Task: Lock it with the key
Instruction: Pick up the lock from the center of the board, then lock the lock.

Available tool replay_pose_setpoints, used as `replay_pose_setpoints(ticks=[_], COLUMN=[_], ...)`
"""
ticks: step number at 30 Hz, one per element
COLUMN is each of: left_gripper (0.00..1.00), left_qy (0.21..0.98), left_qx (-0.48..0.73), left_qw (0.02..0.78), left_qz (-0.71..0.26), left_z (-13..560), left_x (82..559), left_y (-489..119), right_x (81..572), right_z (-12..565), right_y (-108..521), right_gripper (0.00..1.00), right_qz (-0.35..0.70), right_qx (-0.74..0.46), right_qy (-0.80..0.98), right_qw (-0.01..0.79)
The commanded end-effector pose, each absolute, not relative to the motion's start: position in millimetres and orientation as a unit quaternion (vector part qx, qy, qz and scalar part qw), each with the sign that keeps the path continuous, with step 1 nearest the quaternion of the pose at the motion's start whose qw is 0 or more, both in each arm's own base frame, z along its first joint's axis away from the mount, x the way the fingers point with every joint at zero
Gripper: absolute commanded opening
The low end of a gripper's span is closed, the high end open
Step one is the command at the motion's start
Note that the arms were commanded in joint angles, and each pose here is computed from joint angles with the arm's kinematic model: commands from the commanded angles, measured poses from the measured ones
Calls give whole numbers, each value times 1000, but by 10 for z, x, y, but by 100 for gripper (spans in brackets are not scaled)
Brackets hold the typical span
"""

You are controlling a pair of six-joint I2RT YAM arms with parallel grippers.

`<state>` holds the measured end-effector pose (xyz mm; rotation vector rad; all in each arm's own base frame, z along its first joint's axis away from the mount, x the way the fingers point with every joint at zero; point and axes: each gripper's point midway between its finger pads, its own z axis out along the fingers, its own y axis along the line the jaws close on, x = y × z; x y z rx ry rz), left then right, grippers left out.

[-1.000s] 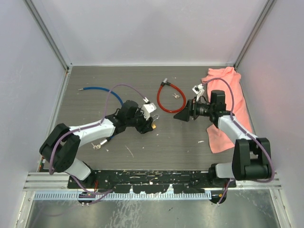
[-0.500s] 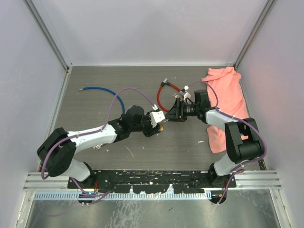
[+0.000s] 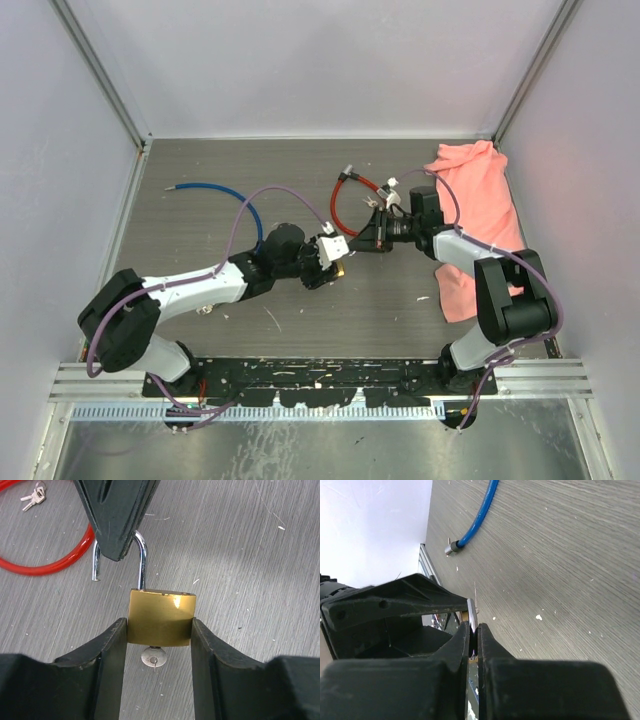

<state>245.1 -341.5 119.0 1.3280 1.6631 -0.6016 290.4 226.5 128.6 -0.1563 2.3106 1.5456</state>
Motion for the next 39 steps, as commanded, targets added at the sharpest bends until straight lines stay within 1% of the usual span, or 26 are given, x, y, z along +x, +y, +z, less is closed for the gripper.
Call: replay_pose_setpoints(ticks=[1,2,3,4,5,6,7,10,12,13,15,17,19,21,24,26,29,34,39], left_gripper=[55,65,77,82,92,99,98,98,98,98,98,99,92,88,88,88,91,88,78], left_qy=[643,640,641,628,612,599,565,511,475,457,454,472,488,482,483,479,446,427,437], left_qx=[492,483,472,454,435,420,396,396,413,416,389,372,378,390,380,399,447,457,453], left_qw=[520,531,541,569,601,626,671,727,754,767,785,776,751,748,755,754,755,736,705], left_qz=[-272,-274,-273,-275,-273,-270,-270,-229,-189,-171,-164,-191,-233,-234,-229,-206,-181,-259,-326], left_z=[1775,1809,1779,1908,2037,2053,2299,2555,2712,2807,2987,3123,3162,3205,3292,3326,3382,3538,3521], left_x=[2540,2525,2491,2503,2498,2468,2469,2424,2386,2387,2442,2480,2442,2357,2300,2296,2265,2296,2426], left_y=[-3544,-3509,-3425,-3391,-3312,-3214,-3159,-3095,-3148,-3158,-3102,-3034,-2991,-2927,-2789,-2750,-2813,-3066,-3249], right_x=[2955,2971,3000,3031,3065,3095,3122,3199,3236,3246,3252,3220,3207,3154,3079,3026,2938,2835,2726], right_z=[1831,1894,1951,2007,2056,2113,2160,2371,2611,2763,3071,3430,3656,3804,3881,3853,3779,3693,3668], right_y=[2266,2233,2199,2171,2143,2126,2117,2122,2148,2175,2215,2217,2188,2183,2196,2242,2309,2326,2361], right_gripper=[1,1,1,1,1,1,1,1,1,1,1,1,1,1,1,1,1,1,1], right_qz=[571,575,579,583,587,589,589,585,581,570,533,506,488,485,493,525,567,575,584], right_qx=[-115,-108,-99,-87,-76,-69,-61,-37,-49,-82,-150,-207,-232,-249,-258,-235,-209,-209,-219], right_qy=[773,770,767,765,764,764,766,773,768,764,756,731,713,698,684,688,689,688,684], right_qw=[251,256,260,260,258,254,250,243,263,291,351,407,447,465,472,442,400,390,379])
